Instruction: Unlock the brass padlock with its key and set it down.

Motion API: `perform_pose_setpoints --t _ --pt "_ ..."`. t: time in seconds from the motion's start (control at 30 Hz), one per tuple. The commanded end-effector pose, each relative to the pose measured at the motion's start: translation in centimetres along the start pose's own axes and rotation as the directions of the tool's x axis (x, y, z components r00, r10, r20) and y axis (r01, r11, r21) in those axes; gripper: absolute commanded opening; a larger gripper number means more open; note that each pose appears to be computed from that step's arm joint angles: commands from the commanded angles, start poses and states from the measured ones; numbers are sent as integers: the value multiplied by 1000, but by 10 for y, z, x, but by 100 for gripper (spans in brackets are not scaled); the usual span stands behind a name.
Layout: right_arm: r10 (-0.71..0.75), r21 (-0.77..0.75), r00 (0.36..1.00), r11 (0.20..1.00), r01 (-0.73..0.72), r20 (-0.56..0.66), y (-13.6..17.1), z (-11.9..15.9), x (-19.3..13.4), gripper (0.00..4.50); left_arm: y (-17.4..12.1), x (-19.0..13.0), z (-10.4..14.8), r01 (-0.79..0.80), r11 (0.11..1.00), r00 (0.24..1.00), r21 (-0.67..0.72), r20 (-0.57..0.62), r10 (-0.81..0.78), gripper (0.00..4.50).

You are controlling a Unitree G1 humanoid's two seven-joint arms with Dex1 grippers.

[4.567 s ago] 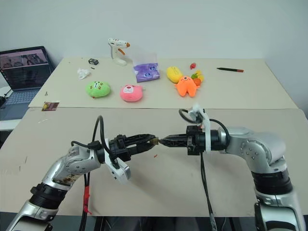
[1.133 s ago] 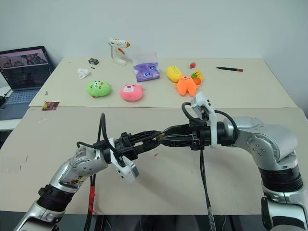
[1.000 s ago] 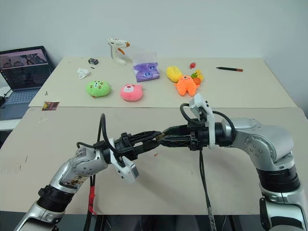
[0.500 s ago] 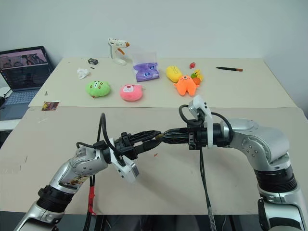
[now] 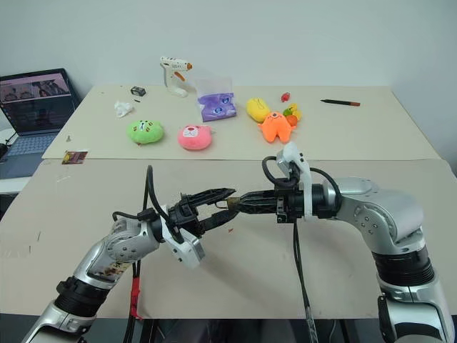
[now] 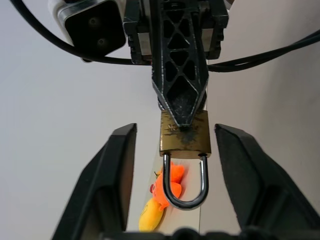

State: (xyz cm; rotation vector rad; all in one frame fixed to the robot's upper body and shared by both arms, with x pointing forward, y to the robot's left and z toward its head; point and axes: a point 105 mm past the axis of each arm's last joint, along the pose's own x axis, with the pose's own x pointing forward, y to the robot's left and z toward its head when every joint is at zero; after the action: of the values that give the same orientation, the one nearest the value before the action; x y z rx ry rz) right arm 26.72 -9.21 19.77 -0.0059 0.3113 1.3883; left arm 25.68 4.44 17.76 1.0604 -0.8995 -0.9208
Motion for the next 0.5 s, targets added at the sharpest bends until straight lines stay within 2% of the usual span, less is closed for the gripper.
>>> perform_pose_setpoints --t 0.03,0.13,0.3,0.43,0.5 --pt "11 -45 1000 999 -10 23 5 8 -1 11 7 1 7 -32 999 999 -9 27 32 435" --pt "1 -41 1000 999 0 20 1 6 -2 11 7 -3 2 -16 1000 1000 -20 9 16 443" --pt "-36 -29 999 999 36 12 -9 1 -9 11 18 -19 -6 -45 983 999 -180 -1 45 443" --pt "-64 -38 998 997 64 6 -14 1 -19 11 17 -42 -42 -89 940 985 -329 -166 35 443" --pt "-70 -51 997 996 71 10 -14 4 -23 11 4 -50 -52 -52 935 975 -351 -219 -29 443"
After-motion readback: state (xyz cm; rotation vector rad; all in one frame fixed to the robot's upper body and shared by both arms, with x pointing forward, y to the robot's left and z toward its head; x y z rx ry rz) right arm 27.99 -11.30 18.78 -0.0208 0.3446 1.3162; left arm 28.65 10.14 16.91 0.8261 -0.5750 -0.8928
